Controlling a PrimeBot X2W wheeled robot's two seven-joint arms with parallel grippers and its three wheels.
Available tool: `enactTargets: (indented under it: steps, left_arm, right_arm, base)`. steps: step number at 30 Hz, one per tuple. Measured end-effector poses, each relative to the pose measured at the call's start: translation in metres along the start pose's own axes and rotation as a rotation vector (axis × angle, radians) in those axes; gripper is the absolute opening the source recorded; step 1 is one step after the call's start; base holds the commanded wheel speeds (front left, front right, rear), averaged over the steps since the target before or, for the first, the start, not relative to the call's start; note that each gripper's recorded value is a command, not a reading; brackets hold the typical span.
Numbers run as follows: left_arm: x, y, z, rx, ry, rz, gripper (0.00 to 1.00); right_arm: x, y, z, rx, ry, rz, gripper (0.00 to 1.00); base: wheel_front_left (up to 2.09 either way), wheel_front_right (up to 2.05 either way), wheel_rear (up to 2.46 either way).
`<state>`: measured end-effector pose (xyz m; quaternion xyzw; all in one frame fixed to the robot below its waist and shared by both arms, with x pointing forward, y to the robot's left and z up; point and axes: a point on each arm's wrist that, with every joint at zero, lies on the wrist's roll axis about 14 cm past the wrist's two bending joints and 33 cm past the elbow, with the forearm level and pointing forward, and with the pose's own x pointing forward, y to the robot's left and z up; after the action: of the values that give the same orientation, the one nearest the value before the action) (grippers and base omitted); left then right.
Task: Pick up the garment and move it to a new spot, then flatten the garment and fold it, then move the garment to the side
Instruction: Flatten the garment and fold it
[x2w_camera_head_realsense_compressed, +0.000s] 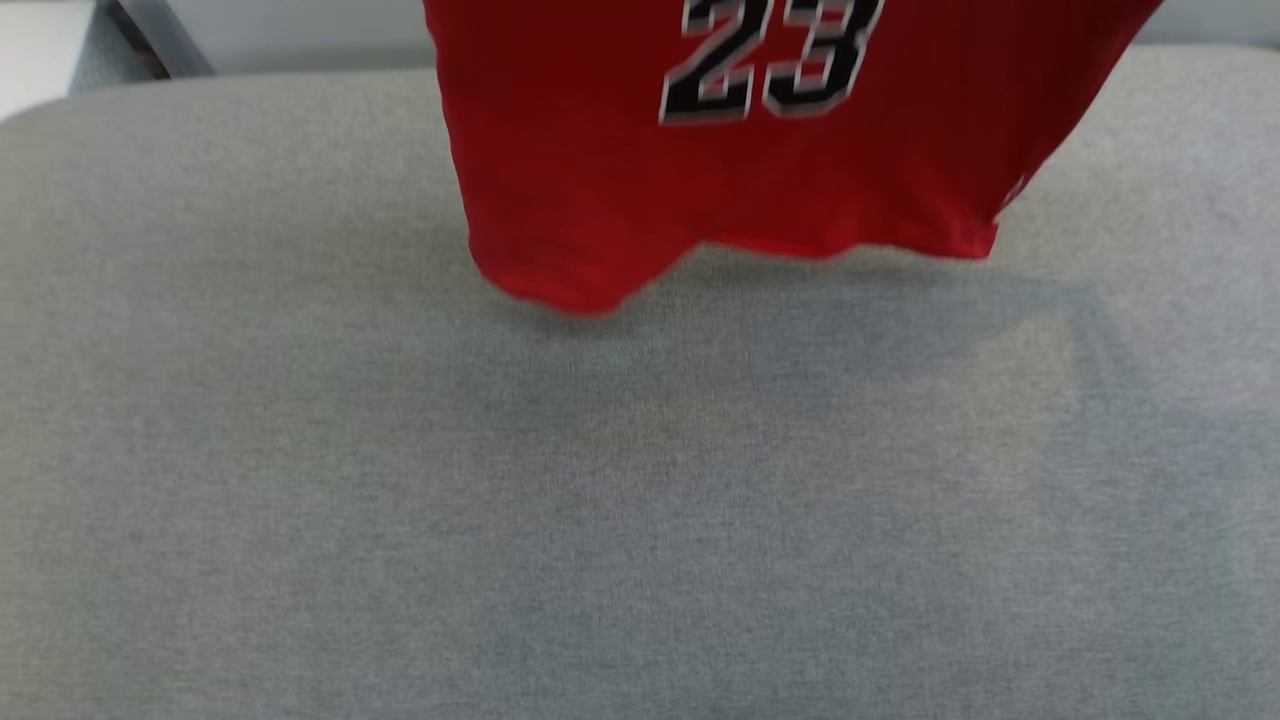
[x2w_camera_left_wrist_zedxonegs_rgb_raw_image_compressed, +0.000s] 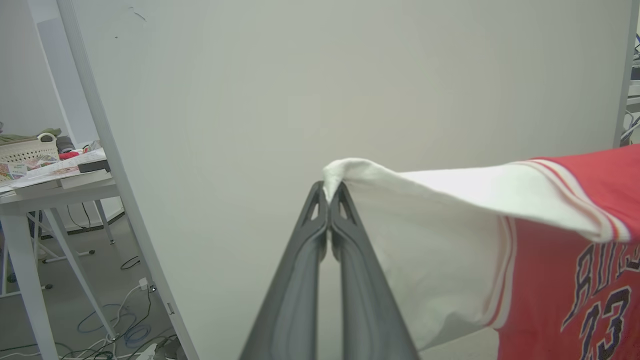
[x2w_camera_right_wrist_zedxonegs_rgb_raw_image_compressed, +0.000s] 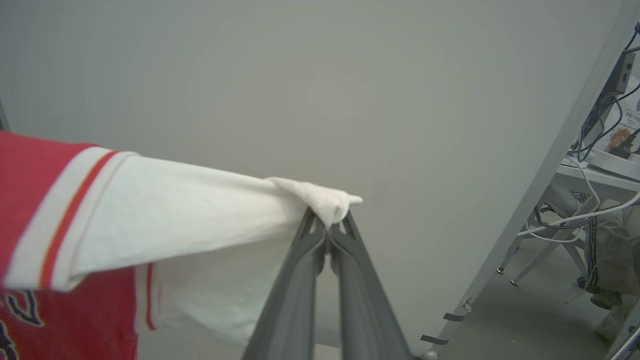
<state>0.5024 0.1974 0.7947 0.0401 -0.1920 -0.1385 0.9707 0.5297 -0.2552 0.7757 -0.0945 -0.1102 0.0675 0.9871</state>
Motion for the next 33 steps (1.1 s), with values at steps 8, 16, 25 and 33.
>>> enactTargets:
  steps: [8,16,25,33]
  left_arm:
    - [0.067,0.022,-0.024,0.082,-0.016,0.007,0.00]
    - [0.130,0.038,-0.078,0.080,-0.066,0.041,0.00]
    - [0.165,0.052,-0.137,0.068,-0.098,0.081,0.00]
    - [0.151,0.057,-0.206,0.052,0.020,0.088,0.00]
  right_arm:
    - [0.069,-0.005,0.000,-0.006,-0.105,-0.037,0.00]
    - [0.138,0.005,-0.043,0.006,-0.132,-0.059,0.00]
    - [0.185,0.015,-0.089,0.015,-0.161,-0.086,0.00]
    - [0.201,0.056,-0.160,0.070,-0.050,-0.021,0.00]
  base:
    - [0.00,0.00,0.00]
    - [0.00,0.00,0.00]
    - [0.00,0.00,0.00]
    - [0.00,0.00,0.00]
